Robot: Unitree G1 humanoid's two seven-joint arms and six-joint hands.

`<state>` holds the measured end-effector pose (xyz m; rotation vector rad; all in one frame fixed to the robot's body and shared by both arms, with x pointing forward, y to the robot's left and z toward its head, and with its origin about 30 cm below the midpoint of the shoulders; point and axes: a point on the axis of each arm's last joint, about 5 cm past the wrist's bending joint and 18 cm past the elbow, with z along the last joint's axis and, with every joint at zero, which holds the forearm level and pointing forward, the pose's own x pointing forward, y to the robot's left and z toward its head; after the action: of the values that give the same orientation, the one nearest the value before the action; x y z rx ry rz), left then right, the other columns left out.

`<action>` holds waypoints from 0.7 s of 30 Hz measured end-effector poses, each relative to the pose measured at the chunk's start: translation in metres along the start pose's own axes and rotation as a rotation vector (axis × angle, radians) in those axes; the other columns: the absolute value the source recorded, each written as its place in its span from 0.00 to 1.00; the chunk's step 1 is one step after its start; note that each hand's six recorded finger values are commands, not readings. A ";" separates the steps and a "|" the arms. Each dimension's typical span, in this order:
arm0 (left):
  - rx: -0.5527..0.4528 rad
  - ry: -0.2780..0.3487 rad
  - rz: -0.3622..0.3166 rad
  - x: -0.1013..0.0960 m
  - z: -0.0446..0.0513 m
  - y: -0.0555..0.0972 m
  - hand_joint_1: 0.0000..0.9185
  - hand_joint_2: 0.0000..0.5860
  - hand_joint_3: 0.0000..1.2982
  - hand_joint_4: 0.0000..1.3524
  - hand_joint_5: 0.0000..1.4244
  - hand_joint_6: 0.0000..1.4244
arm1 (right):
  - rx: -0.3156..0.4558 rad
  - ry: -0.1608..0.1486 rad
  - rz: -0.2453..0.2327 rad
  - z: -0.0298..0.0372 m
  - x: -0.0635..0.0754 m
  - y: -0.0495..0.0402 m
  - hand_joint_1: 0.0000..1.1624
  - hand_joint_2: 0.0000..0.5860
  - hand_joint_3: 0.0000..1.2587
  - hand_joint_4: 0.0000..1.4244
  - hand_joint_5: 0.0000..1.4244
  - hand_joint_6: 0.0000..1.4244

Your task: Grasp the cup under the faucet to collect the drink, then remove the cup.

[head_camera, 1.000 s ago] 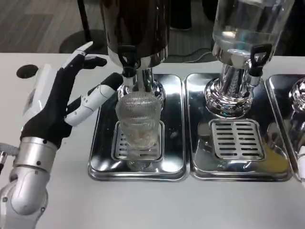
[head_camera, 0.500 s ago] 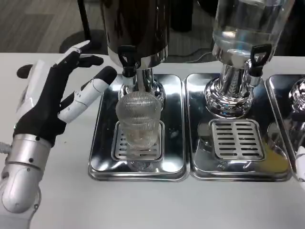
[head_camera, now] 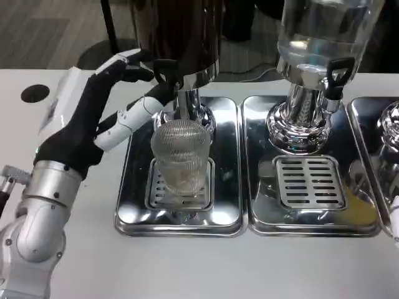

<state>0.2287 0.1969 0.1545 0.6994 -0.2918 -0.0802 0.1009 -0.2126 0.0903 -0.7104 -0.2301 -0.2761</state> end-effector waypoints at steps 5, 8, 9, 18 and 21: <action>-0.002 -0.013 -0.011 0.001 0.0038 -0.002 0.00 0.08 0.22 0.26 0.20 0.11 | -0.001 0.002 -0.001 -0.0002 0.000 -0.0004 0.49 1.00 0.31 0.19 0.15 0.11; -0.001 -0.029 -0.016 0.002 0.0074 -0.003 0.00 0.08 0.23 0.26 0.20 0.11 | -0.001 0.003 0.000 -0.0003 -0.001 -0.0004 0.49 1.00 0.31 0.19 0.15 0.11; -0.003 -0.038 -0.013 0.003 0.0092 -0.003 0.00 0.08 0.23 0.26 0.20 0.11 | -0.001 0.004 0.000 -0.0004 -0.001 -0.0005 0.49 1.00 0.31 0.19 0.15 0.11; 0.013 -0.103 0.010 0.007 0.0233 0.000 0.00 0.09 0.26 0.26 0.20 0.11 | -0.001 0.004 0.001 -0.0005 -0.001 -0.0006 0.49 1.00 0.31 0.19 0.15 0.11; 0.010 -0.103 0.010 0.007 0.0236 -0.001 0.00 0.09 0.27 0.26 0.20 0.11 | -0.001 0.003 0.001 -0.0004 -0.001 -0.0006 0.49 1.00 0.31 0.19 0.15 0.11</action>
<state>0.2287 0.1806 0.1729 0.7051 -0.3951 -0.1055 0.0994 -0.2131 0.0899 -0.7108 -0.2264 -0.2766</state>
